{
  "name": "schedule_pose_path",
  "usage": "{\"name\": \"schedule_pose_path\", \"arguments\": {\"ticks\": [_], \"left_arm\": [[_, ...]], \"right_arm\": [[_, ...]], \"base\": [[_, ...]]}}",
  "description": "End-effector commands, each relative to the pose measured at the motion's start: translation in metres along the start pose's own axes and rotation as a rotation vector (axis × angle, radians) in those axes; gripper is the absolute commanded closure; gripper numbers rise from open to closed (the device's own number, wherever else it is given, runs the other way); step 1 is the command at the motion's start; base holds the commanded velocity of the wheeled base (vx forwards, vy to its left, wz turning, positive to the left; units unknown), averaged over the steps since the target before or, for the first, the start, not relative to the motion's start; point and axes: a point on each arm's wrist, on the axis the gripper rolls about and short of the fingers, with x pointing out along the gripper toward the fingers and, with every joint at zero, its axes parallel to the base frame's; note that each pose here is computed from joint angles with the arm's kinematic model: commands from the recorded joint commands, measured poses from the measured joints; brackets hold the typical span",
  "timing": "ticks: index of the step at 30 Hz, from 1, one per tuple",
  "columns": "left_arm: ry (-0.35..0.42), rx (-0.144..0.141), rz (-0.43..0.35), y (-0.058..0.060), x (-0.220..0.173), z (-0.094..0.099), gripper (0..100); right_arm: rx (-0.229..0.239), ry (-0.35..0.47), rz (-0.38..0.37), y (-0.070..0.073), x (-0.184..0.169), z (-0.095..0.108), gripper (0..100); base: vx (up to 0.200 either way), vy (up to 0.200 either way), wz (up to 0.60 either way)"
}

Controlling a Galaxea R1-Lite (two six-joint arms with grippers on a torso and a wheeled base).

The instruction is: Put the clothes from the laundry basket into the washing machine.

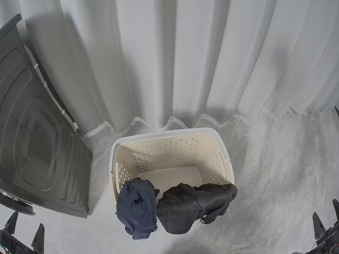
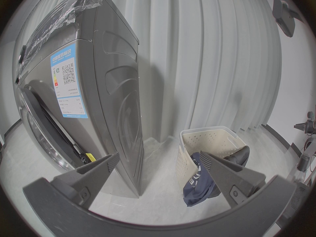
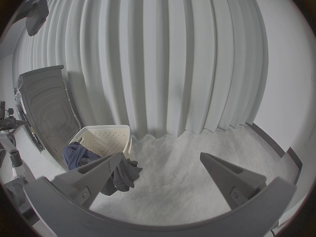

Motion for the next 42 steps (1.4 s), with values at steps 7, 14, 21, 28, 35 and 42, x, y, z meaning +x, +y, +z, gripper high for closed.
{"name": "schedule_pose_path", "arguments": {"ticks": [7,14,21,28,35,42], "left_arm": [[0.000,0.000,0.002,0.0002,0.0000,-0.0045,0],[-0.001,0.002,0.000,0.0001,0.0000,-0.0043,0],[0.000,0.000,0.000,0.0002,0.0000,-0.0045,0],[0.002,-0.005,-0.001,0.0002,0.0001,-0.0044,0],[0.002,-0.006,-0.001,0.0002,0.0001,-0.0044,0],[0.002,-0.006,-0.001,0.0002,0.0001,-0.0044,0]], "right_arm": [[-0.002,0.010,0.000,0.0000,0.0007,-0.0051,0],[0.000,0.012,0.000,0.0000,0.0008,-0.0050,0],[0.000,0.010,0.000,0.0000,0.0008,-0.0049,0],[0.000,0.012,0.000,-0.0001,0.0008,-0.0050,0],[0.000,0.010,0.000,-0.0001,0.0008,-0.0049,0],[0.000,0.010,0.000,-0.0001,0.0008,-0.0049,0]], "base": [[0.000,0.000,0.00],[0.000,0.000,0.00],[0.171,0.000,0.00],[0.086,0.000,0.00],[0.143,0.000,0.00],[0.029,0.000,0.00]]}}
